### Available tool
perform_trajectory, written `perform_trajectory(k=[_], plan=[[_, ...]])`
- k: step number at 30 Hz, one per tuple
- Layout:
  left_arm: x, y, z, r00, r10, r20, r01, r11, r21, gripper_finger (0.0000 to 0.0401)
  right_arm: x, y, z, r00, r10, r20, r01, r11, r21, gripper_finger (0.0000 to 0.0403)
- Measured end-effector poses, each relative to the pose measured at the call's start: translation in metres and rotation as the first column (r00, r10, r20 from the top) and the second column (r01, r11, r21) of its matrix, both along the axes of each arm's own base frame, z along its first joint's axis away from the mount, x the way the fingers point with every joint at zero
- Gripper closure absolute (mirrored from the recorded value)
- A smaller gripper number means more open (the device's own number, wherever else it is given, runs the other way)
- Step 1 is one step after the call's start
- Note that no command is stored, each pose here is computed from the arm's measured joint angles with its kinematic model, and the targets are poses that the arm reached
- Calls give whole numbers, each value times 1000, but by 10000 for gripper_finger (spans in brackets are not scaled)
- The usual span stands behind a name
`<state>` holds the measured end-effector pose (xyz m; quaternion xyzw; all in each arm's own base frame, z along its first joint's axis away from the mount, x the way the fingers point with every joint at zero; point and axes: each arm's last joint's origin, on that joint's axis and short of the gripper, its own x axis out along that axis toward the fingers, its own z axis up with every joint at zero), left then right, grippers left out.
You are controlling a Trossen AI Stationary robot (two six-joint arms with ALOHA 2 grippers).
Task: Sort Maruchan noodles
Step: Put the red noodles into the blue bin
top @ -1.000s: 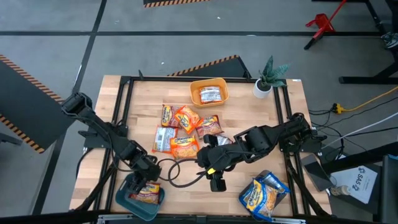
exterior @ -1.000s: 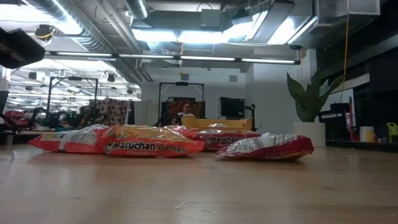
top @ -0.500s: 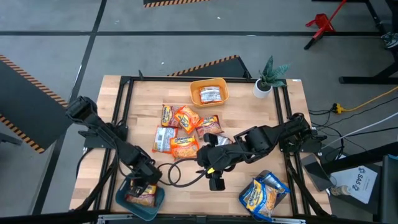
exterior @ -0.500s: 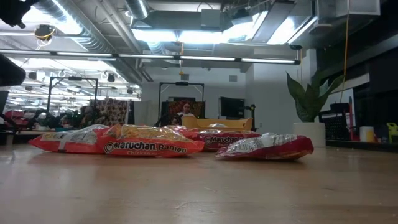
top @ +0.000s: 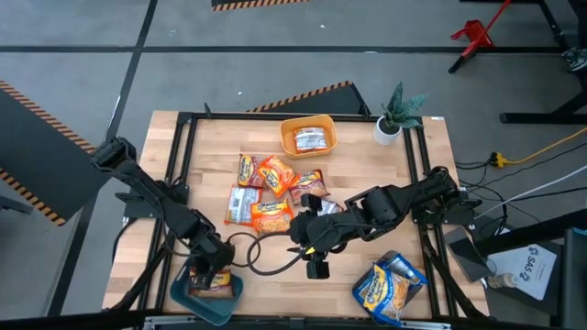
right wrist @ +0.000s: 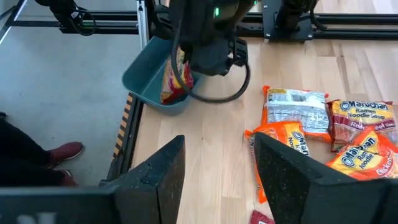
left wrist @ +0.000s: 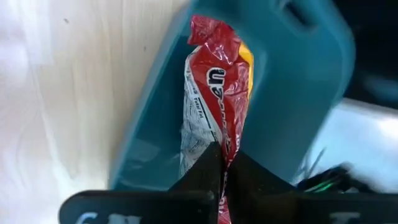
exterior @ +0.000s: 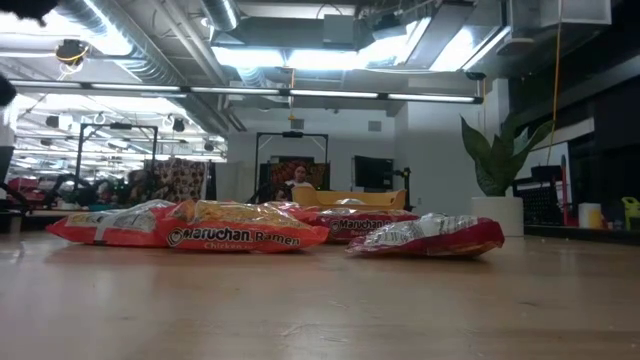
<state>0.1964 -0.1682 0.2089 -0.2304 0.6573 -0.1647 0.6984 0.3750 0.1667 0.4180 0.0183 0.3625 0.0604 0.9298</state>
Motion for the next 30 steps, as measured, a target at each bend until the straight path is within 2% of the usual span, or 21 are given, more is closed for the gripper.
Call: perform_trajectory(k=[2, 6, 13, 18, 21, 23, 26, 30], plan=[[0, 1, 12, 995, 97, 2, -97, 995, -21, 399, 0, 0, 0, 1000, -6, 2, 6, 1000, -5, 227], [-2, 0, 34, 957, 289, -11, -289, 957, -36, 400, 0, 0, 0, 1000, -7, 4, 7, 1000, -10, 227], [-19, -10, 51, 885, 455, -103, -452, 891, 54, 401, 1, -2, 0, 999, -39, 24, 40, 997, -62, 227], [-30, -18, 55, 792, 598, -121, -590, 802, 95, 401, 1, -2, 1, 999, -44, 33, 46, 996, -73, 227], [-36, -21, 55, 707, 700, -101, -689, 714, 121, 401, 1, -2, 1, 998, -44, 37, 46, 996, -71, 227], [-40, -24, 54, 665, 741, -91, -732, 671, 118, 401, 1, -2, 1, 998, -44, 37, 47, 996, -71, 227], [-46, -28, 54, 626, 772, -105, -763, 635, 121, 401, 1, -2, 1, 998, -44, 37, 47, 996, -71, 227], [-56, -33, 53, 602, 786, -141, -771, 618, 152, 401, 1, -3, 1, 998, -51, 41, 54, 995, -83, 227]])
